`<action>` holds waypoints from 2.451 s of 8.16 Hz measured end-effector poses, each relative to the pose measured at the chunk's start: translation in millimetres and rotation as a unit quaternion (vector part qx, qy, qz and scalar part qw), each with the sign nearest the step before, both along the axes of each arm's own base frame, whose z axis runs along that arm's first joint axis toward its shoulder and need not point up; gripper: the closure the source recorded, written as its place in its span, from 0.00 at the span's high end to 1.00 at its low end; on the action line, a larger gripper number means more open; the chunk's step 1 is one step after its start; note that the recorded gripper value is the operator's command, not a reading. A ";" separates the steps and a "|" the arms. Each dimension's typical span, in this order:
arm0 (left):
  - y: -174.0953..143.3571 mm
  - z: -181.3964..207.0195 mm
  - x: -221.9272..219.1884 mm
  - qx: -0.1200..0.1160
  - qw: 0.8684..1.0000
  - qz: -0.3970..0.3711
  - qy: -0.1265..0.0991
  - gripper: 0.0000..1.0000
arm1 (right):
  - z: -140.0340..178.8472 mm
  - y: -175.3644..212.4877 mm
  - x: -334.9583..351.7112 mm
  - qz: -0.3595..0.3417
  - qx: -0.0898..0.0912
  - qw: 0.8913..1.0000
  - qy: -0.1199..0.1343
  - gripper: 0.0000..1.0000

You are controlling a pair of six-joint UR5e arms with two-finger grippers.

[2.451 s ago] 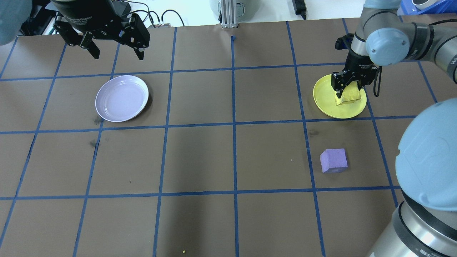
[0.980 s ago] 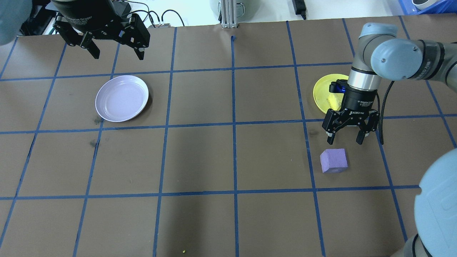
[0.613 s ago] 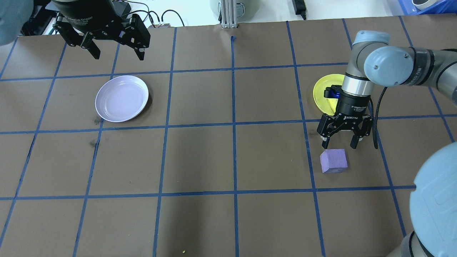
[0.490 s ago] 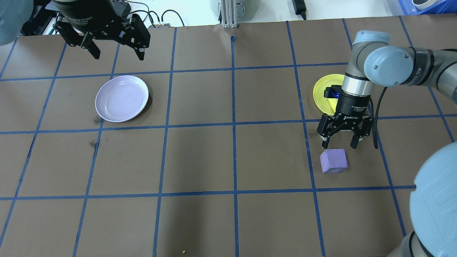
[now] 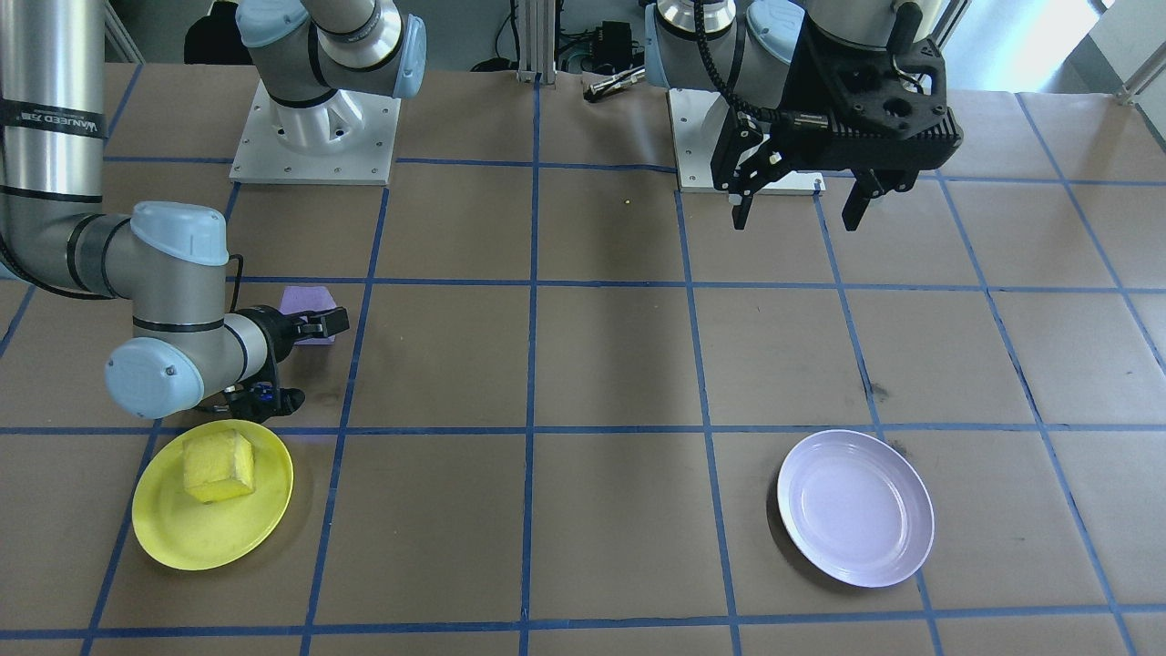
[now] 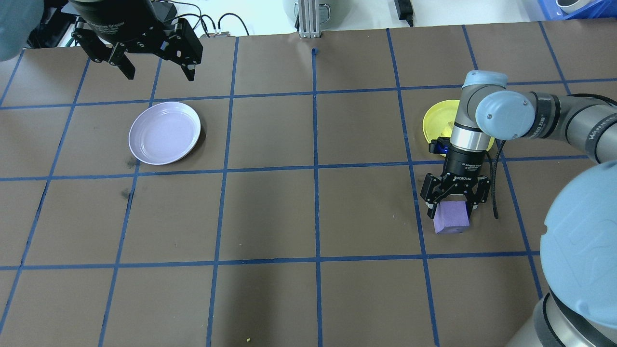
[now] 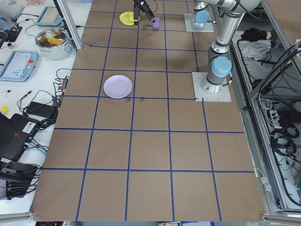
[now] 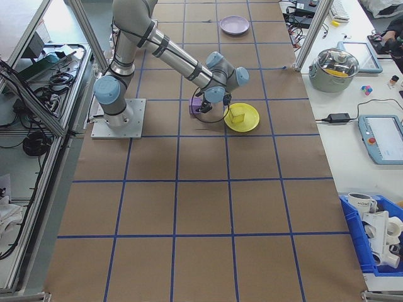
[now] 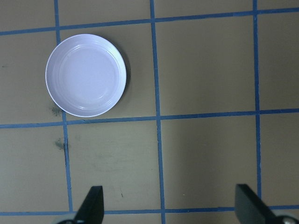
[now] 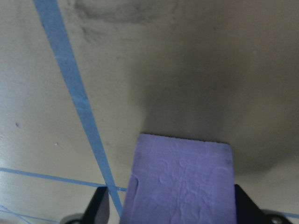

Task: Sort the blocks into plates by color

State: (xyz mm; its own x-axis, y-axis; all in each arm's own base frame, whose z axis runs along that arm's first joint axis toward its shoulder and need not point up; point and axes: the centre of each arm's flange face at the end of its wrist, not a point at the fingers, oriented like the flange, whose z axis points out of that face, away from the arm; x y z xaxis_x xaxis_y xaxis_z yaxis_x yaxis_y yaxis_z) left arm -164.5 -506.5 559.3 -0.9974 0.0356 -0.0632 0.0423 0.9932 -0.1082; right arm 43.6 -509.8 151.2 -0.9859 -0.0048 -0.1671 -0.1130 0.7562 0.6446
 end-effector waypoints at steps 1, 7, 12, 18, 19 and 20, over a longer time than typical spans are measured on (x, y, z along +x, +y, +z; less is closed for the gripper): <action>-0.6 -0.5 -0.1 0.000 1.000 0.000 0.000 1.00 | -4.6 3.5 0.7 -0.006 0.006 1.000 0.004 0.00; -3.4 -2.9 -0.4 0.002 1.000 0.002 0.001 1.00 | 69.2 -11.4 11.6 -0.047 -0.053 0.997 0.004 0.00; -1.8 -1.3 0.9 0.001 1.000 0.002 0.002 1.00 | 162.5 -30.5 188.8 -0.133 -0.105 0.986 0.000 0.00; -0.2 0.3 1.3 0.000 1.000 0.002 0.002 1.00 | 98.1 -17.1 366.2 -0.204 -0.109 0.973 0.004 0.00; -0.3 0.3 1.6 0.000 1.000 0.002 0.002 1.00 | 84.6 -17.0 376.4 -0.207 -0.107 0.972 0.004 0.01; -0.3 0.3 1.8 0.000 1.000 0.002 0.002 1.00 | 75.8 -18.7 381.7 -0.209 -0.110 0.972 0.001 0.20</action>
